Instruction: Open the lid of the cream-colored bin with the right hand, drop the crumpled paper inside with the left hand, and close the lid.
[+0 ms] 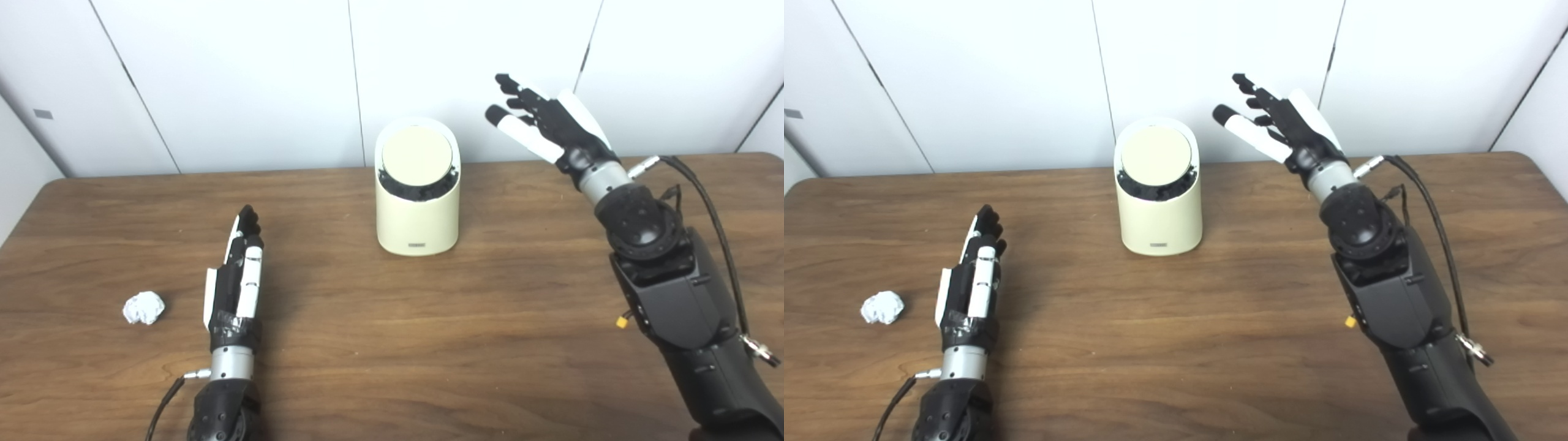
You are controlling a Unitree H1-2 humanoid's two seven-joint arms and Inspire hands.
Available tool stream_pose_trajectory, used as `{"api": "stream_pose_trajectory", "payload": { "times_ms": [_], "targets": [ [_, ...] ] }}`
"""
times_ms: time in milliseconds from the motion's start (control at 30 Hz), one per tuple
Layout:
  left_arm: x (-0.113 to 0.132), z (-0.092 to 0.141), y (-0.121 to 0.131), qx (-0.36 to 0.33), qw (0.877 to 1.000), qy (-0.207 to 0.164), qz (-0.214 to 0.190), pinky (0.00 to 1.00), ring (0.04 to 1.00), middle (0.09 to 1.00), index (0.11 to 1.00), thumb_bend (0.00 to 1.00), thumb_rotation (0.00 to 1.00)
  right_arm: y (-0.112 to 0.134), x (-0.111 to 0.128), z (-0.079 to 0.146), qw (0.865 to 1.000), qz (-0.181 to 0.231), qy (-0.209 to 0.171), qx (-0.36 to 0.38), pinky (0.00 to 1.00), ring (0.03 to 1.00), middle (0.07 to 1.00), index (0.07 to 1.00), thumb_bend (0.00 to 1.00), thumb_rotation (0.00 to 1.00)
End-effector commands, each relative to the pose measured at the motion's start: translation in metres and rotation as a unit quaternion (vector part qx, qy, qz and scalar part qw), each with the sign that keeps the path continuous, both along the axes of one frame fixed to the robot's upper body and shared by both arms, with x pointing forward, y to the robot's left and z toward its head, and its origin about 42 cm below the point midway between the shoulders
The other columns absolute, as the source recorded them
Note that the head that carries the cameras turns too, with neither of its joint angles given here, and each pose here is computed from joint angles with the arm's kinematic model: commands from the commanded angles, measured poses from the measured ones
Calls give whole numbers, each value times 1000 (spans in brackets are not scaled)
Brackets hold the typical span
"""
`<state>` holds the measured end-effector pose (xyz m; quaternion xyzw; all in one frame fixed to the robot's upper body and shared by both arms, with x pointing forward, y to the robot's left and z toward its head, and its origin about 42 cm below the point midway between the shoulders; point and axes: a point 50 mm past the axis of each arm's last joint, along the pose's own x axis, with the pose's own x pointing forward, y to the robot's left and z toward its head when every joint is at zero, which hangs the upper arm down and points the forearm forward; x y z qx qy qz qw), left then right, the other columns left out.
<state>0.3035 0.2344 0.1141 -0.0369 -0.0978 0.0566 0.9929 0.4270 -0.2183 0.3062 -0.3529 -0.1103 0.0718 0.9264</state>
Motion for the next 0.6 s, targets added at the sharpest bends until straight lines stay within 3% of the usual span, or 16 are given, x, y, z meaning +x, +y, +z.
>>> {"api": "stream_pose_trajectory", "payload": {
  "times_ms": [0,300,567],
  "targets": [
    [-12,-20,-9,-10,999,31,-4,1000,1000,988,993,278,748,1,6,28,999,-3,-35,-13,799,899,929,927,768,889],
    [-13,-21,-10,-13,999,33,-7,1000,1000,992,992,288,759,15,17,37,997,12,-42,-61,801,906,941,947,832,904],
    [-13,-20,-12,-18,999,32,-7,1000,1000,991,986,267,759,30,24,40,997,32,-37,-66,805,914,957,964,787,838]
  ]
}}
